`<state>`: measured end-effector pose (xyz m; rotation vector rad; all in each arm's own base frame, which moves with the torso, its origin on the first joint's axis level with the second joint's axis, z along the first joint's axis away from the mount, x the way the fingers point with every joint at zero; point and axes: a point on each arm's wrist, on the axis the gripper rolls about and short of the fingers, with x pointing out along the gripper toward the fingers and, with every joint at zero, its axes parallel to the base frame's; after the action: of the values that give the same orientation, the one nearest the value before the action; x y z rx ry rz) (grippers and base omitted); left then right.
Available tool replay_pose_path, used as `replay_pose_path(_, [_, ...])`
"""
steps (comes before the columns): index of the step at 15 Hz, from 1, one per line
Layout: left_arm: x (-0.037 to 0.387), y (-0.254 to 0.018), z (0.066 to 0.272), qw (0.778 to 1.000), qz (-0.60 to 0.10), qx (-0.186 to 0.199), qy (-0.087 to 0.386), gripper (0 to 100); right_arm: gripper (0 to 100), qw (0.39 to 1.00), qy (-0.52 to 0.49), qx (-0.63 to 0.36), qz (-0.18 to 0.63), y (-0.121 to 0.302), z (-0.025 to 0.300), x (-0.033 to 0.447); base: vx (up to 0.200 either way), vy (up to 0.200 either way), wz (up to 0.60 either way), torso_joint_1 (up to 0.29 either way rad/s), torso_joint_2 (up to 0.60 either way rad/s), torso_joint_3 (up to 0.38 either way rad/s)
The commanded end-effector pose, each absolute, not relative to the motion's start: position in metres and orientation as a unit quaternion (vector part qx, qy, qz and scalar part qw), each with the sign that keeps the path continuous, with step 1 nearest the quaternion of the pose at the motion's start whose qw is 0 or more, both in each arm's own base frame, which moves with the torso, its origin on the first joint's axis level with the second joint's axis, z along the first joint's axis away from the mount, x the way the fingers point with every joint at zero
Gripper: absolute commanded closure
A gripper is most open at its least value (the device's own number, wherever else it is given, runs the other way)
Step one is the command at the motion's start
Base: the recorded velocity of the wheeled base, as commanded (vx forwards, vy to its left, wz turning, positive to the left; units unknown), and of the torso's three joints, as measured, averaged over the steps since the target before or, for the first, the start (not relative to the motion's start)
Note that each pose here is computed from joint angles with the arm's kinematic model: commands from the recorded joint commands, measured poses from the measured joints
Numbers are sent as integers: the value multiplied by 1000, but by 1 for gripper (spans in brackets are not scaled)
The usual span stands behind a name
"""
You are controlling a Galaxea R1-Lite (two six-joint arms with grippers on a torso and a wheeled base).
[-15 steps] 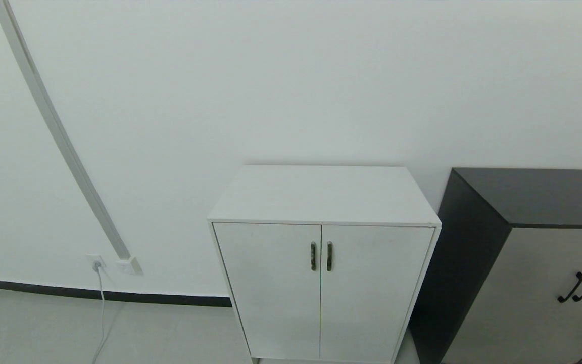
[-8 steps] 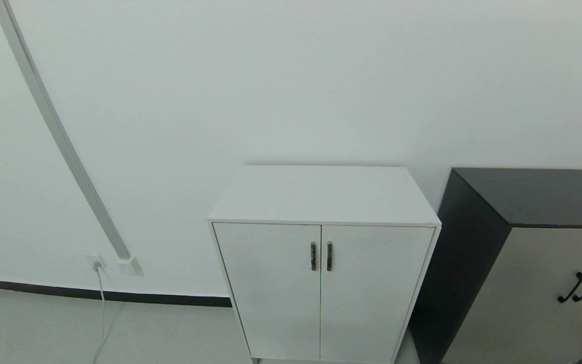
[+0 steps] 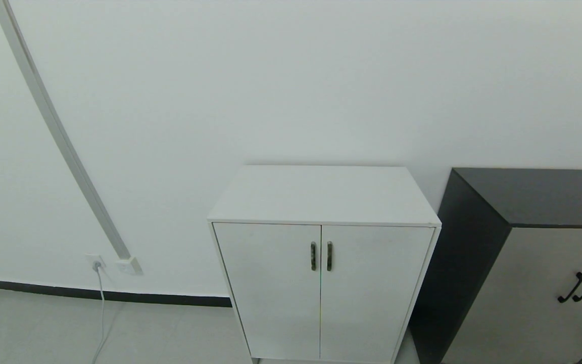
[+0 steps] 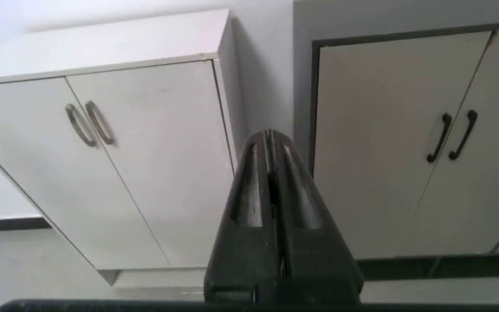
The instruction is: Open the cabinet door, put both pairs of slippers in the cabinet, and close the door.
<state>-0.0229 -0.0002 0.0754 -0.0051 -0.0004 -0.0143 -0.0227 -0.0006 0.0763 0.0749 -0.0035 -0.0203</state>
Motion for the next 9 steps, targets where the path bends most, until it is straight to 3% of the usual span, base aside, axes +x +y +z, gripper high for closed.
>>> replay_pose_path(1, [-23, 0, 75, 1000, -7, -2, 0, 100, 100, 999, -3, 36, -10, -1, 76, -23, 0, 0, 0, 0, 0, 0])
replay_pose_path(9, [-23, 0, 75, 1000, -7, -2, 1, 100, 100, 999, -3, 35, -8, 0, 76, -23, 0, 0, 0, 0, 0, 0])
